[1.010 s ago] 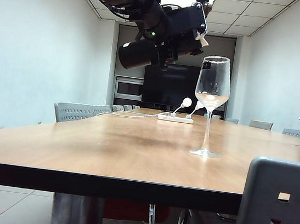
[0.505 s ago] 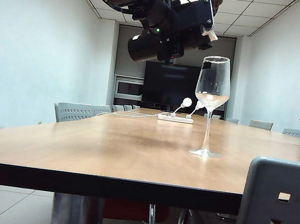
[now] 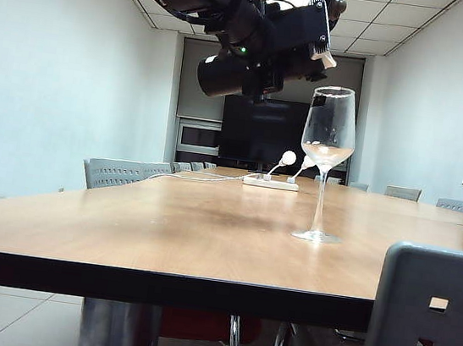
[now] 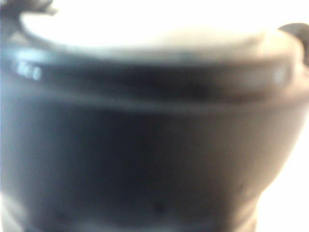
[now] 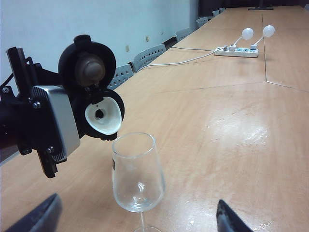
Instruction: Pick up the black thermos cup, pour some water from it into the stemmed glass, and then put the thermos cup back on the table.
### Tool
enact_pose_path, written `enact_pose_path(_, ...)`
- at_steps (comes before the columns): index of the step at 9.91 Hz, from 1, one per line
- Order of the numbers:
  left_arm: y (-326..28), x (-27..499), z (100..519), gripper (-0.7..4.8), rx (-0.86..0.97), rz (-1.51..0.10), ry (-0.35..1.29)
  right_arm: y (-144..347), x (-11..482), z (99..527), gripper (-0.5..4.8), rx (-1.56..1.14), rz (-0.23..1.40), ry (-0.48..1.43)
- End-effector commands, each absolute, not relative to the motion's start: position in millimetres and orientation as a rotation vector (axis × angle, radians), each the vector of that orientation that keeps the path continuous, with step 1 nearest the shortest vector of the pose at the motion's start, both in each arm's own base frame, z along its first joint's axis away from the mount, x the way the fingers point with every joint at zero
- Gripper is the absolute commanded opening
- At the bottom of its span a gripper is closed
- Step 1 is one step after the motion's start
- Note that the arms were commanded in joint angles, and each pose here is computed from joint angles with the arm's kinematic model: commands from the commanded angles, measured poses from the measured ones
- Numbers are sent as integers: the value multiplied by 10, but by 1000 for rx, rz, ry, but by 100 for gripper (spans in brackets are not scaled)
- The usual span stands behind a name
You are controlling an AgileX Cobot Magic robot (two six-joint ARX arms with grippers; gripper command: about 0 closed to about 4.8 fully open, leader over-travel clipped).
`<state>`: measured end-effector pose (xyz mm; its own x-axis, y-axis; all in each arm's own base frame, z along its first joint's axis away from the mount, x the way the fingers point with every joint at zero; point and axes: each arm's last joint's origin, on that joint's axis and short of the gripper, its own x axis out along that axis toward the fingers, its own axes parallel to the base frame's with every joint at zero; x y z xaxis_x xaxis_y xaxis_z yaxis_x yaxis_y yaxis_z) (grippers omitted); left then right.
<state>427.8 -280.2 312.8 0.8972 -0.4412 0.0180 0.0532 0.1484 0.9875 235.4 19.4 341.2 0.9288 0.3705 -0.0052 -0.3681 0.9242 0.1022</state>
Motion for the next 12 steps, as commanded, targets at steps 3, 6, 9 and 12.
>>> enact_pose_path(3, -2666, 4319, 3345, 184, 1351, -252, -407, 193, 2345, 3435, 413, 102, 385, 12)
enact_pose_path(6, -2667, 4321, 3384, 184, 1343, -246, -420, 194, 2344, 3435, 413, 102, 385, 13)
enact_pose_path(9, -2697, 4363, 3345, 184, 1344, -261, -443, 193, 2345, 3435, 413, 102, 385, 13)
enact_pose_path(12, -2719, 4396, 3352, 184, 1342, -255, -451, 192, 2345, 3433, 413, 102, 384, 13)
